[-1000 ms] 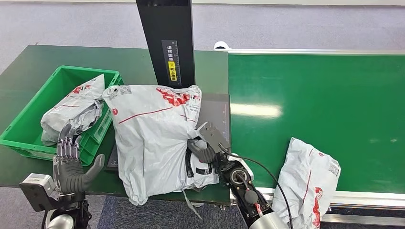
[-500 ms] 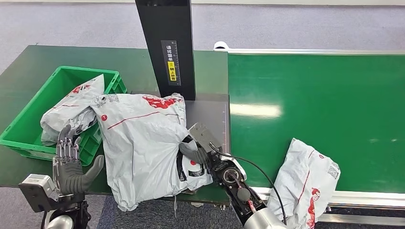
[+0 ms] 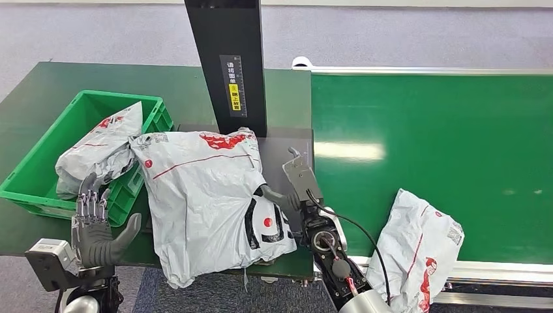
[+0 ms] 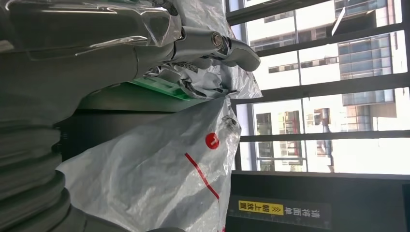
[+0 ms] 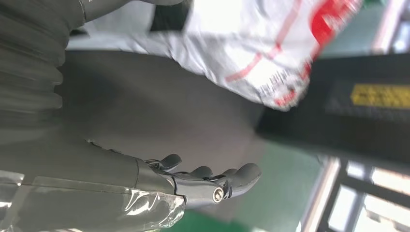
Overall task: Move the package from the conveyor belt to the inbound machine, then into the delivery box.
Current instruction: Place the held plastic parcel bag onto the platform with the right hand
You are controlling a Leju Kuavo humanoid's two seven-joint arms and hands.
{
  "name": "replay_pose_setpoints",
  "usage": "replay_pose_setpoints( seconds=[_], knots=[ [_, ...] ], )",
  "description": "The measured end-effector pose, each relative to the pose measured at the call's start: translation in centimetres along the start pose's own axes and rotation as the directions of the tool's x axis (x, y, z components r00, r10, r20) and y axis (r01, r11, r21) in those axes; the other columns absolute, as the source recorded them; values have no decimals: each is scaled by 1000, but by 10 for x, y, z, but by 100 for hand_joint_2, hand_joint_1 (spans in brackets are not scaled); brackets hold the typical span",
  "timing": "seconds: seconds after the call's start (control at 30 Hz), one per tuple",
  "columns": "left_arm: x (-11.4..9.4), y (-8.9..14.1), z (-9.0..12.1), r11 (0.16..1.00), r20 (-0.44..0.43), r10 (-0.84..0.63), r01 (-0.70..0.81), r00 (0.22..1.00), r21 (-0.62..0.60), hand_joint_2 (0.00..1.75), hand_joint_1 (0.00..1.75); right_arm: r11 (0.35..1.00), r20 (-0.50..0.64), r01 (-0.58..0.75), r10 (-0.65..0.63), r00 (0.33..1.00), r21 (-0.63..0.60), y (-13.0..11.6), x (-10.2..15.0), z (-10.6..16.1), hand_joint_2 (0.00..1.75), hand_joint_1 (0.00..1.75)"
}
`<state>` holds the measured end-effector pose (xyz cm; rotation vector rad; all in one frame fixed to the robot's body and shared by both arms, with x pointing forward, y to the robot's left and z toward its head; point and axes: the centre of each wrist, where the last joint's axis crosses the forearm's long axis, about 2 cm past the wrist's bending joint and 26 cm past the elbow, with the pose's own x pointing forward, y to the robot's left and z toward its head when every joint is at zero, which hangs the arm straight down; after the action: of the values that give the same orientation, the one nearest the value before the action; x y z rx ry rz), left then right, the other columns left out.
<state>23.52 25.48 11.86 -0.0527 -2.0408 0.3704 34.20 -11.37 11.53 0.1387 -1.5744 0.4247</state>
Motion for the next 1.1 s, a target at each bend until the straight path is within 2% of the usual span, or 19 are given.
replay_pose_setpoints(
  seconds=[0.13, 0.43, 0.57, 0.67, 0.83, 0.97, 1.1],
  knots=[
    [-1, -2, 2, 1000, -7, -16, 16, 1000, -16, 175, 0, 996, 48, 31, -27, 998, -79, -6, 1, 5, 175, 0],
    [-1, -4, 3, 999, -10, -32, 31, 999, -36, 175, 0, 990, 91, 55, -43, 995, -127, -14, 4, 7, 175, 0],
    [-2, -13, 6, 983, -17, -117, 113, 993, -143, 175, 0, 975, 195, 92, -52, 979, -203, -20, 13, 10, 175, 0],
    [-3, -27, 9, 949, -7, -195, 187, 981, -253, 175, 0, 956, 314, 128, -40, 949, -265, -28, 31, 15, 175, 0],
    [-10, -63, 11, 852, 28, -350, 331, 936, -405, 175, 0, 923, 466, 167, 15, 885, -347, -41, 66, 26, 175, 0],
    [-24, -102, 18, 669, 115, -586, 558, 802, -491, 175, 0, 900, 530, 172, 75, 845, -401, -44, 78, 39, 175, 0],
    [-42, -138, 24, 546, 177, -640, 605, 747, -580, 175, 0, 887, 558, 177, 105, 823, -427, -44, 84, 47, 175, 0]
  ],
)
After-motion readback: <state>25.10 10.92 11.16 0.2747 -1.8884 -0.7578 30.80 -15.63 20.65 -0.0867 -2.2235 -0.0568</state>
